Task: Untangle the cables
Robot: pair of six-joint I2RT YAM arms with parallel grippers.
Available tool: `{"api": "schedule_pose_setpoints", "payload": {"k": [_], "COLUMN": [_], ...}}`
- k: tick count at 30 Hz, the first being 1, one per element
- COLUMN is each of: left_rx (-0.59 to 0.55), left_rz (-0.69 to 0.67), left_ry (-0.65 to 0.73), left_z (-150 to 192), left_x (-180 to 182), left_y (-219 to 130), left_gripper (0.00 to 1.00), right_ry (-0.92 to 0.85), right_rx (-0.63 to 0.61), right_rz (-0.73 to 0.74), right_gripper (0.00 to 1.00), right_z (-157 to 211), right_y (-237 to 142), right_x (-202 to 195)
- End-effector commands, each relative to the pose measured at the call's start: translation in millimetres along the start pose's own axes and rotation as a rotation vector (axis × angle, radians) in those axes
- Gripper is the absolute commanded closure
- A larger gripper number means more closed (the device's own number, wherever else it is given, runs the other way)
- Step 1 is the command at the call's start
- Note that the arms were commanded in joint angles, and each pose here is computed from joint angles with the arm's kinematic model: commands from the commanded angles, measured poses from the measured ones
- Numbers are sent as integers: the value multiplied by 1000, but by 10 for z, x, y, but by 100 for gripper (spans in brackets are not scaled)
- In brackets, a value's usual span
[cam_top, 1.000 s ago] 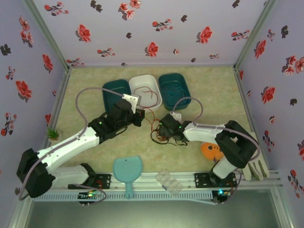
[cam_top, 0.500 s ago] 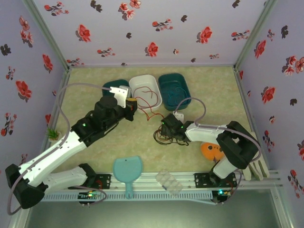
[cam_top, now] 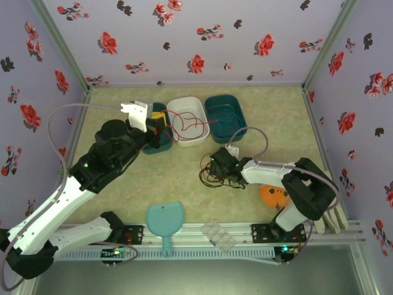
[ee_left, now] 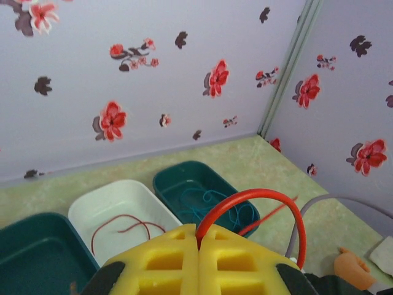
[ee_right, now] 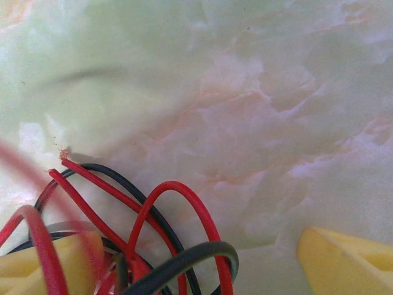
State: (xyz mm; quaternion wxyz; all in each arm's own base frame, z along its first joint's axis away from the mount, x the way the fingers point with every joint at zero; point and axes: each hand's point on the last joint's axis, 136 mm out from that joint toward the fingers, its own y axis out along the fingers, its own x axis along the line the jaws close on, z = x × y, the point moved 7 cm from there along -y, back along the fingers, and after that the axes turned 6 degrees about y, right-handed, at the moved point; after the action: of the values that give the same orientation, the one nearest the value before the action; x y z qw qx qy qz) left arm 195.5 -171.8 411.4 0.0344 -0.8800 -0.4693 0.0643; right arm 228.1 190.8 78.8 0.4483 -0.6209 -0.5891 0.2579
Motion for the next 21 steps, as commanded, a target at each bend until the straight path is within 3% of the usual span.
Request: {"api": "schedule_pose_setpoints", "payload": {"k": [1, 10, 21], "left_rx": [-65, -17, 163], "left_rz": [-25, -46, -143], "left_ry": [44, 77, 111], "left_z": [-220, -271, -302], "left_x": [40, 49, 280], "left_y": [-99, 41, 702], "left_gripper": [100, 100, 100], "right_ry": [10, -15, -65], "right_rx": [67, 56, 26], "right_rz": [141, 124, 63], "right_gripper": [15, 14, 6], "right_z": [159, 71, -123], "right_y": [91, 6, -256], "right_x": [-330, -255, -100]}}
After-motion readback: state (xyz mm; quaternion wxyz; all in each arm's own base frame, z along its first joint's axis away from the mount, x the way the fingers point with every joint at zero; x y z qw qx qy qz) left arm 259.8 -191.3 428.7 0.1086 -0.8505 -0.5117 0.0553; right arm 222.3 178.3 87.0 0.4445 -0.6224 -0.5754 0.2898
